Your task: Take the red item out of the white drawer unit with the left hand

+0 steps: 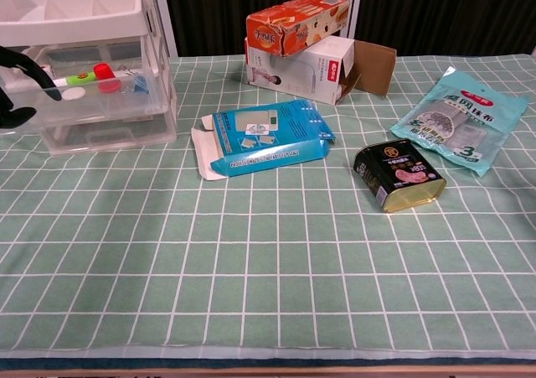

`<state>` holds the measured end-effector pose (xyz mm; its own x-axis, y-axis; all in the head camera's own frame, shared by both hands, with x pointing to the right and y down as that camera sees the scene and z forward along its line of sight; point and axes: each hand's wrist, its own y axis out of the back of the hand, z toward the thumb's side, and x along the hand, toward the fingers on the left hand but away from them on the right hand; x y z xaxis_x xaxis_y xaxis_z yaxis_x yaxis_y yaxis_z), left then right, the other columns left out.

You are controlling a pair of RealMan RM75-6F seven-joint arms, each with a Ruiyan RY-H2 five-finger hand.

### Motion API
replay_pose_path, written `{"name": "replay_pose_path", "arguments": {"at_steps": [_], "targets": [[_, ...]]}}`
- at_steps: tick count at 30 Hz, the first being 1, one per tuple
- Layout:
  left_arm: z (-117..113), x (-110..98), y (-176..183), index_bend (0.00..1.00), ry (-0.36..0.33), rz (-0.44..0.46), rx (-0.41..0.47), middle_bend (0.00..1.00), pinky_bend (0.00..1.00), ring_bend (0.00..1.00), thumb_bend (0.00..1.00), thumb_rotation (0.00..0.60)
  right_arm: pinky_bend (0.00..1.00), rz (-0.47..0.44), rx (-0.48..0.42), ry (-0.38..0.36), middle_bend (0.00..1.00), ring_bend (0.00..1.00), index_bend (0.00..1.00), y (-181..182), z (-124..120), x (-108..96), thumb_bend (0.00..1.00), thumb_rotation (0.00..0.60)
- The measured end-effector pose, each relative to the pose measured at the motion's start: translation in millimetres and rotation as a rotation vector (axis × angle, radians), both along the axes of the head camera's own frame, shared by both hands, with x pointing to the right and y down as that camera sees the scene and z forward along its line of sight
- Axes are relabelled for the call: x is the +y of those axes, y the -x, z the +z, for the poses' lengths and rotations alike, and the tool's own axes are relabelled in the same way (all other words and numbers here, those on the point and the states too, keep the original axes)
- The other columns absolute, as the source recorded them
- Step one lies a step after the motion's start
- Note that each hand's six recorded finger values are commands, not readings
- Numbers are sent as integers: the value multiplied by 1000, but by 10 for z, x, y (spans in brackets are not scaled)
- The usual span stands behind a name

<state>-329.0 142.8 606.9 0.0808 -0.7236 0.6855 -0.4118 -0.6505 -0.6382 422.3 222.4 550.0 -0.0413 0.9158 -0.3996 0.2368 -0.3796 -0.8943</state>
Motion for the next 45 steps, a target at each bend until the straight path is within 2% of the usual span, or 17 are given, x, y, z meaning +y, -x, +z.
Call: {"name": "replay_pose_path", "arguments": {"at_steps": [11,16,22,27,34,41,45], "targets": [[-20,27,-4,344,8,11,6,1000,1000,989,446,600,223,-1,1,0,0,0,0,1,1,1,65,600],[-42,7,3,289,-6,9,8,1000,1000,989,373,600,223,0,0,0,0,0,0,0,1,2,65,600],[-131,-78,9,286,-59,22,2,1000,1000,989,322,600,223,0,0,0,0,0,0,1,1,2,65,600],[-279,-217,-22,286,-128,73,-22,1000,1000,991,318,600,223,0,0,0,0,0,0,0,-1,1,65,600],[-416,-501,-112,286,-191,180,-95,1000,1000,1000,280,600,223,1,-1,1,0,0,0,-2,-2,3,65,600],[-395,-800,-145,293,-174,294,-224,1000,1000,1000,278,600,223,1,-3,4,0,0,0,-1,4,3,65,600],[-361,-948,-158,361,-174,373,-320,1000,1000,1000,278,600,223,2,-4,4,0,0,0,-2,3,3,65,600]]}}
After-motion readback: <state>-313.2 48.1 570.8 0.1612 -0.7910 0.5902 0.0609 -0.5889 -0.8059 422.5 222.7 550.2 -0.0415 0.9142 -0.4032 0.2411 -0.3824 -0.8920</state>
